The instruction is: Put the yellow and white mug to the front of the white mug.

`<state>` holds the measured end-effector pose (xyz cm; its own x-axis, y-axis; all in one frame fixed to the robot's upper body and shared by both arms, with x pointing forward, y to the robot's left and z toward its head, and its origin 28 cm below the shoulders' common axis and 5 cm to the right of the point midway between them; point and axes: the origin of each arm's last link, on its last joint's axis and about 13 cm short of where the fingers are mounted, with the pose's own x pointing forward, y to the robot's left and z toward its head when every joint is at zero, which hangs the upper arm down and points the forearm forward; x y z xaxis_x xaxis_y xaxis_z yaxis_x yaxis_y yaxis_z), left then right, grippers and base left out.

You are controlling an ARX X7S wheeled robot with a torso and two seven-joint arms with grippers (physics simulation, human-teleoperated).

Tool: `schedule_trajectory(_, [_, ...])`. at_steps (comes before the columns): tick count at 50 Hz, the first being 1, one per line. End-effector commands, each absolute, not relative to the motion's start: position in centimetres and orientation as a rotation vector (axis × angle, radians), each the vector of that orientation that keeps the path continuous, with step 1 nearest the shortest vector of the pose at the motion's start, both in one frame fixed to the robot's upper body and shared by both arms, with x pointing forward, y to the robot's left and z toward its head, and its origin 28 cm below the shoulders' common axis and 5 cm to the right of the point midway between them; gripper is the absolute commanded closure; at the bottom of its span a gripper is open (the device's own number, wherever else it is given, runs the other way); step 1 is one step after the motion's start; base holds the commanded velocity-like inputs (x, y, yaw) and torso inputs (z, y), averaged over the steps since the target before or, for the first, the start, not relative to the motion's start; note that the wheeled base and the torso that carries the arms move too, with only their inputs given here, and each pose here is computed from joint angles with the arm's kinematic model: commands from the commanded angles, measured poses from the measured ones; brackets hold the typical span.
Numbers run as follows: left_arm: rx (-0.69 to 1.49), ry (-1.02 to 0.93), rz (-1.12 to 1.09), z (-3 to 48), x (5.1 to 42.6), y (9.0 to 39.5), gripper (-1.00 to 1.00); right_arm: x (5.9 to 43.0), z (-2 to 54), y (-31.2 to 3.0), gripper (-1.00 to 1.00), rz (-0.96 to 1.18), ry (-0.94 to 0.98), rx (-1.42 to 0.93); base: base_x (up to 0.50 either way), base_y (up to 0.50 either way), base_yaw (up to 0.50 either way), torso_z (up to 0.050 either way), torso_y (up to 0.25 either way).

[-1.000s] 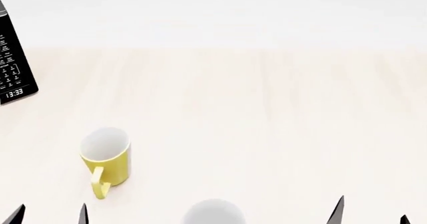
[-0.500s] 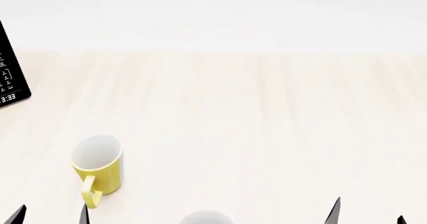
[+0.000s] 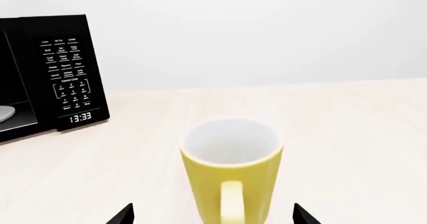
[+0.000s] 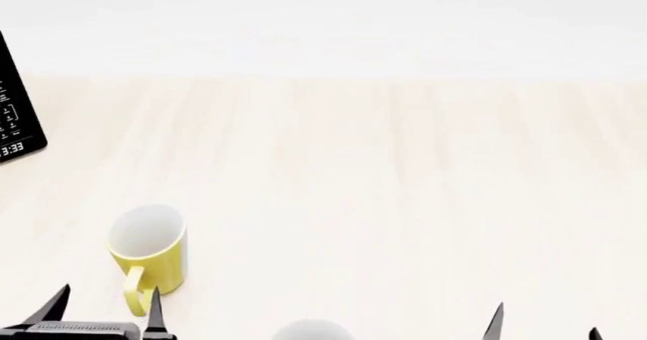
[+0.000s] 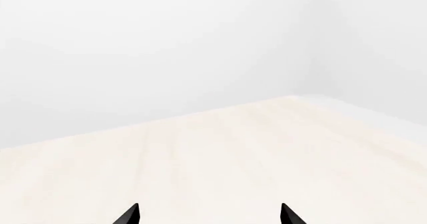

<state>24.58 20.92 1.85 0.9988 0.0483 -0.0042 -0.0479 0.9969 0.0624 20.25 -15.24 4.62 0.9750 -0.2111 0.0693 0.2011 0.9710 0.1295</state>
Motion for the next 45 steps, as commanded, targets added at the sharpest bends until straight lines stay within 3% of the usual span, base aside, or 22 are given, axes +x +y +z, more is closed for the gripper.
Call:
schedule_trajectory(1, [0.078, 0.013, 0.047, 1.8, 25.3, 20.5, -1.0, 20.3, 4.5, -15.1, -1.0, -0.202, -0.077, 0.121, 0.0, 0.0, 0.0, 0.0, 0.0])
schedule_trajectory(45, [0.048, 0.073, 0.065, 0.6, 26.3, 19.8, -1.0, 20.4, 4.3, -15.1, -1.0, -0.197, -0.071, 0.122, 0.0, 0.0, 0.0, 0.0, 0.0])
